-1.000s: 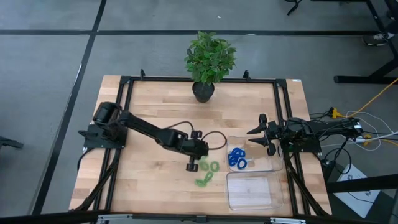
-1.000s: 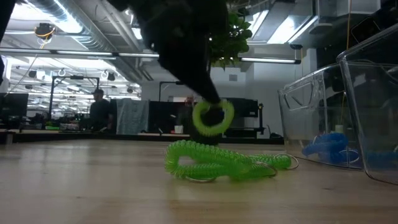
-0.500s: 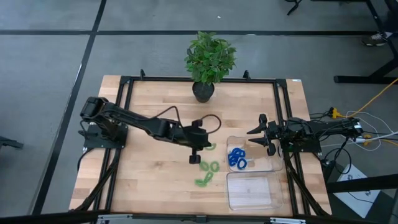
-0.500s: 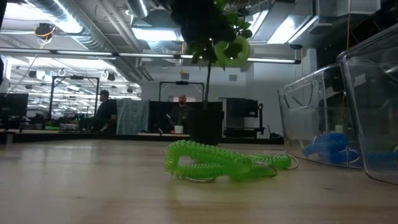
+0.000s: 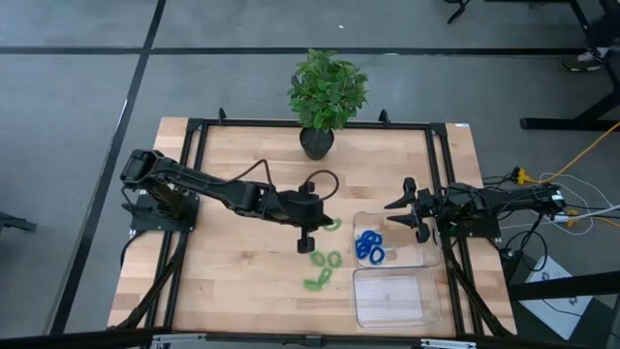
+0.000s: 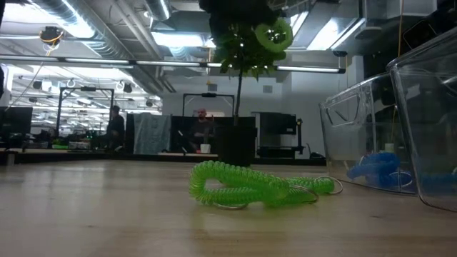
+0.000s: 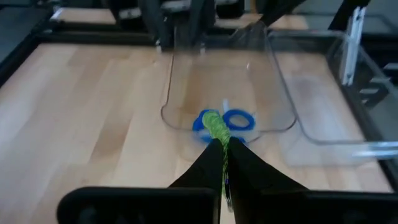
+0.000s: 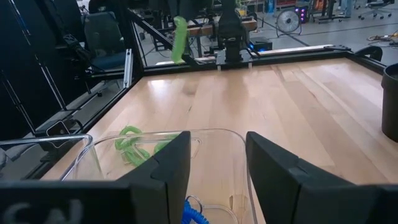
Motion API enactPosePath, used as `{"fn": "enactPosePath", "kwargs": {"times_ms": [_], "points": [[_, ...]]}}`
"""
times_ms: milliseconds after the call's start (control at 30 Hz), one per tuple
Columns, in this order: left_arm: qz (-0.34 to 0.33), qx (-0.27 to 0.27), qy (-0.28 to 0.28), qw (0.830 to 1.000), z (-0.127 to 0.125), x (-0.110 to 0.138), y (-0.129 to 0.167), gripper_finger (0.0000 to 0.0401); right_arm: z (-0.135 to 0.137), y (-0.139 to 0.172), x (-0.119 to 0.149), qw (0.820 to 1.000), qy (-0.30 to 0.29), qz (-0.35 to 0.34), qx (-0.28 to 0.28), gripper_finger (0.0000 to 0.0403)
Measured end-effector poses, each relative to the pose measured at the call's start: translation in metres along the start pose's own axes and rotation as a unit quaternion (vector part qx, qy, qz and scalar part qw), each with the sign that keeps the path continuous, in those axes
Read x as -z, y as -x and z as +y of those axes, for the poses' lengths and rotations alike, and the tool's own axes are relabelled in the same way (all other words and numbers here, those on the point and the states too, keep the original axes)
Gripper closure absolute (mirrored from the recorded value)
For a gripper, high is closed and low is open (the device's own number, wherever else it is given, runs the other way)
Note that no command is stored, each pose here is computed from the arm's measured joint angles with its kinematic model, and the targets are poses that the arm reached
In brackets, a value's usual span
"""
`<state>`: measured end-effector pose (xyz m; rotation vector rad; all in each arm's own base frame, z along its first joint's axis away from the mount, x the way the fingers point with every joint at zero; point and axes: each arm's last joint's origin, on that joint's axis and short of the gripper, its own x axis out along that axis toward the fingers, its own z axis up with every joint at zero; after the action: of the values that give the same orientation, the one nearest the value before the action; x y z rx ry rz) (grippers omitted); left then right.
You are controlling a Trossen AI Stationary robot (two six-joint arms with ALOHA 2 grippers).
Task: Sort spring keychains
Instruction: Put the green spring keychain in the bottom transparent bin
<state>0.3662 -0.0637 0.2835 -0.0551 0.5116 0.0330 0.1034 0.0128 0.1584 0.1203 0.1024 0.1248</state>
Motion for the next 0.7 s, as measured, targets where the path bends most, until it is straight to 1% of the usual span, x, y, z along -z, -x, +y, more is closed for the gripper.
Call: {"fn": "enactPosePath", "kwargs": {"times_ms": [200,367,467,533,700], "points": [[-0.074,0.049,0.020,0.996,-0.005,-0.014,-0.001,0.0396,0.000,0.000,0.000,1.000,0.000,0.000,0.000,0.0249],[-0.139,0.066,0.048,0.987,-0.008,-0.026,0.000,0.0396,0.000,0.000,0.000,1.000,0.000,0.000,0.000,0.0249],[-0.166,0.080,0.055,0.981,-0.009,-0.038,0.004,0.0397,0.000,0.000,0.000,1.000,0.000,0.000,0.000,0.0249],[-0.186,0.087,0.048,0.977,-0.011,-0.052,0.010,0.0397,0.000,0.000,0.000,1.000,0.000,0.000,0.000,0.0249],[-0.235,0.093,0.006,0.967,-0.013,-0.082,0.025,0.0397,0.000,0.000,0.000,1.000,0.000,0.000,0.000,0.0249]]}}
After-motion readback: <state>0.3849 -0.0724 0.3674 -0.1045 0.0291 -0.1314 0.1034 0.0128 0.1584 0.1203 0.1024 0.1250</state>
